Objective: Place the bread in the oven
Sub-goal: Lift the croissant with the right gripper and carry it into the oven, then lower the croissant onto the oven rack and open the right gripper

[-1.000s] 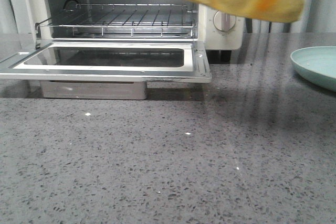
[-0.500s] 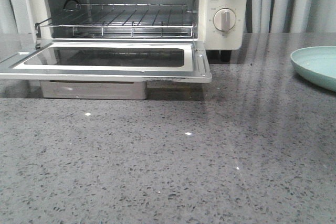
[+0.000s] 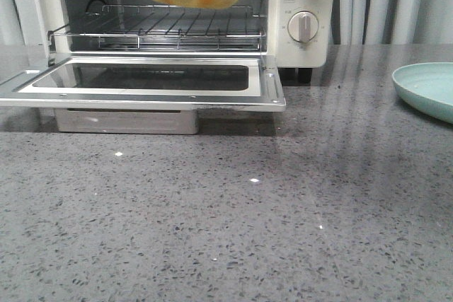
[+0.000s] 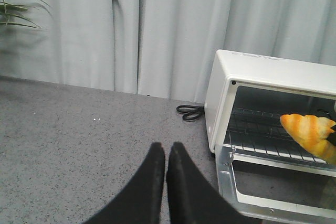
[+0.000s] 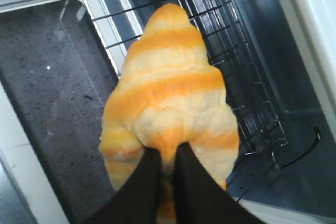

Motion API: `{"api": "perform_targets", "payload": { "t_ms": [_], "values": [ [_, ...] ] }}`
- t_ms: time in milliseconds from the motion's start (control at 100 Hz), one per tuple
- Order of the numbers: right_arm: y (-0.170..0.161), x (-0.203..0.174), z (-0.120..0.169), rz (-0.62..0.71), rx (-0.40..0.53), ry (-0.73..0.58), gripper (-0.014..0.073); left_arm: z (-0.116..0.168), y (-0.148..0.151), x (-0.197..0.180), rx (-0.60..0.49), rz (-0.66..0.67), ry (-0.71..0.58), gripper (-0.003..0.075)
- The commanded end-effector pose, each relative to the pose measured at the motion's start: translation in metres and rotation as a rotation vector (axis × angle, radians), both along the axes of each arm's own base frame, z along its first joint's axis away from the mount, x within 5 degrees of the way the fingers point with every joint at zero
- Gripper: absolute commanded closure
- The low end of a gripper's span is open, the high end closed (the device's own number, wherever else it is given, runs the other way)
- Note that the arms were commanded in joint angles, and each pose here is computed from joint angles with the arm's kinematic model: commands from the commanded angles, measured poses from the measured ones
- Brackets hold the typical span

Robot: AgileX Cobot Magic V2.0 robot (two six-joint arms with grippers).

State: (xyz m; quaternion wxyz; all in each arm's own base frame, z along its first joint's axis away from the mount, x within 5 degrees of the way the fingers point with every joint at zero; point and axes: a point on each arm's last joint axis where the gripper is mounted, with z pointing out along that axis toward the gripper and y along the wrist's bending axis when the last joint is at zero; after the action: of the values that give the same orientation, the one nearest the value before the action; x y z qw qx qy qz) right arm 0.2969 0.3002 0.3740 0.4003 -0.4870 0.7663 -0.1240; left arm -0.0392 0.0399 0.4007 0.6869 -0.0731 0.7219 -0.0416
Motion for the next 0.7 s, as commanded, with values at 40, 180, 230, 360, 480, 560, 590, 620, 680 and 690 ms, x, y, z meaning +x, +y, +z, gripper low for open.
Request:
{"api": "perform_targets", "payload": {
  "t_ms": [40, 180, 230, 360, 480, 560, 590, 620, 680, 690],
  "values": [
    [-0.016, 0.007, 0.036, 0.009, 0.074, -0.148, 0.0662, 0.013, 0.0, 0.002, 0.021, 0.005, -0.071, 0.0741],
    [-0.024, 0.019, 0.039, -0.016, 0.121, -0.175, 0.0662, 0.013, 0.0, 0.002, 0.025, 0.01, -0.072, 0.0741],
    [-0.026, 0.022, 0.039, -0.022, 0.134, -0.183, 0.0662, 0.013, 0.0, 0.002, 0.025, 0.01, -0.072, 0.0741],
    [-0.032, 0.029, 0.042, -0.024, 0.154, -0.209, 0.0663, 0.013, 0.0, 0.002, 0.026, 0.011, -0.072, 0.0741],
    [-0.033, 0.033, 0.045, -0.013, 0.177, -0.237, 0.0663, 0.013, 0.0, 0.002, 0.027, 0.012, -0.074, 0.0742],
    [-0.032, 0.036, 0.044, -0.003, 0.19, -0.249, 0.0663, 0.013, 0.0, 0.002, 0.027, 0.012, -0.074, 0.0741],
    [-0.031, 0.036, 0.044, 0.0, 0.191, -0.25, 0.0663, 0.013, 0.0, 0.002, 0.027, 0.012, -0.074, 0.0741],
    [-0.03, 0.038, 0.042, 0.0, 0.188, -0.247, 0.0663, 0.013, 0.0, 0.002, 0.027, 0.012, -0.074, 0.0741],
    [-0.028, 0.04, 0.037, 0.001, 0.182, -0.238, 0.0663, 0.013, 0.0, 0.002, 0.027, 0.012, -0.076, 0.0741],
    [-0.027, 0.04, 0.036, 0.001, 0.18, -0.237, 0.0663, 0.013, 0.0, 0.002, 0.027, 0.012, -0.076, 0.0741]
  ]
}}
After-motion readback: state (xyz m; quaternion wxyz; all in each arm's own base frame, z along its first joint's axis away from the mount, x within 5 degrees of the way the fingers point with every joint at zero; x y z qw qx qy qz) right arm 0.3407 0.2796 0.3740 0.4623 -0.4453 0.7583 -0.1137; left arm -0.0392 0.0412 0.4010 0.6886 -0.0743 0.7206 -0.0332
